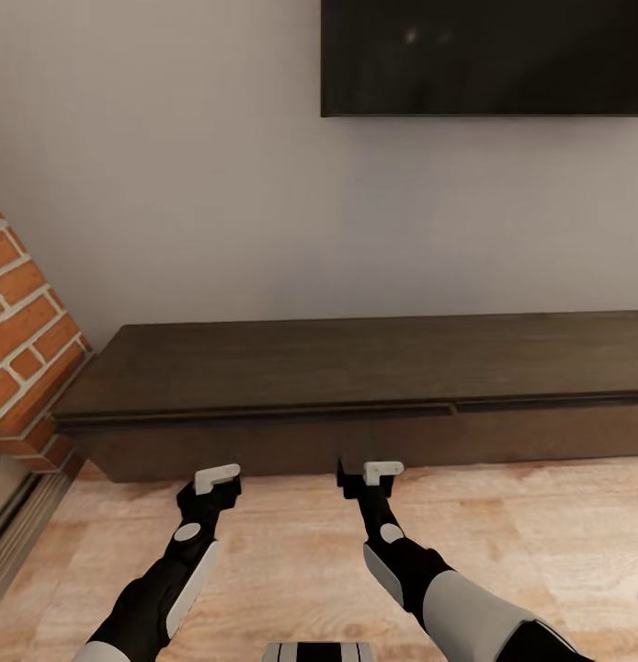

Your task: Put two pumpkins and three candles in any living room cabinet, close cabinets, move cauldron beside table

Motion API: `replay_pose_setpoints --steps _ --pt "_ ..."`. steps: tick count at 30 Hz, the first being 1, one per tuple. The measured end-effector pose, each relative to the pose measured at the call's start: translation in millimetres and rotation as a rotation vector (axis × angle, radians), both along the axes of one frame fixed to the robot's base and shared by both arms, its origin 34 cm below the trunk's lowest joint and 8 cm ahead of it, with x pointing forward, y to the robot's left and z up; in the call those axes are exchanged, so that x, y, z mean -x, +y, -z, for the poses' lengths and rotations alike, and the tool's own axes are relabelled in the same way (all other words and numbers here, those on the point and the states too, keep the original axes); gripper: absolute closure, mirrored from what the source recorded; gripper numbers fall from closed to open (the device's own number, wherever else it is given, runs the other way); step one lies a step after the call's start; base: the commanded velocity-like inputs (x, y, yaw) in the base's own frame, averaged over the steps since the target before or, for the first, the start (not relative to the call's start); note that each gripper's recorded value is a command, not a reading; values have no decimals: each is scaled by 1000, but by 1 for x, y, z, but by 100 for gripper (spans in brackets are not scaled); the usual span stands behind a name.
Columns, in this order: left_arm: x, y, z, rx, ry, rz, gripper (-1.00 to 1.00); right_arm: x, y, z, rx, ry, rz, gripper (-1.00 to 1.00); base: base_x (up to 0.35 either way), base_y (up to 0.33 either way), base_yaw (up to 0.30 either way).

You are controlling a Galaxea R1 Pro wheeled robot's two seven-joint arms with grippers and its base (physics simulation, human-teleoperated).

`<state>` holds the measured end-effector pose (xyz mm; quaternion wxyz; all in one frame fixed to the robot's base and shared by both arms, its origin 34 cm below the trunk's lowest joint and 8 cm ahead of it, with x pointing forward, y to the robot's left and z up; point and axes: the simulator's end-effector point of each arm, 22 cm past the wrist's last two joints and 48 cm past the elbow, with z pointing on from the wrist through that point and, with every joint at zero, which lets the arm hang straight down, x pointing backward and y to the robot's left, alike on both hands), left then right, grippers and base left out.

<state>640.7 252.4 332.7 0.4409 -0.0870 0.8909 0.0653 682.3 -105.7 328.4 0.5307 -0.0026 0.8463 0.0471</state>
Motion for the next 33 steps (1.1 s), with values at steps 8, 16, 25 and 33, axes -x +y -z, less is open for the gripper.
replay_pose_setpoints --steps 8,16,25,33 --pt "-2 -3 -9 19 66 9 -100 14 3 25 36 130 -27 -100 -291 0 0" --pt "32 39 -22 96 391 -54 -100 18 41 21 -5 370 -96 -100 -72 0 0" --pt "38 48 -51 126 437 -64 -100 34 54 9 -44 545 -123 -100 -1 0 0" --pt "34 48 -68 127 444 -67 -100 57 55 5 -11 685 -167 -100 0 0 0"
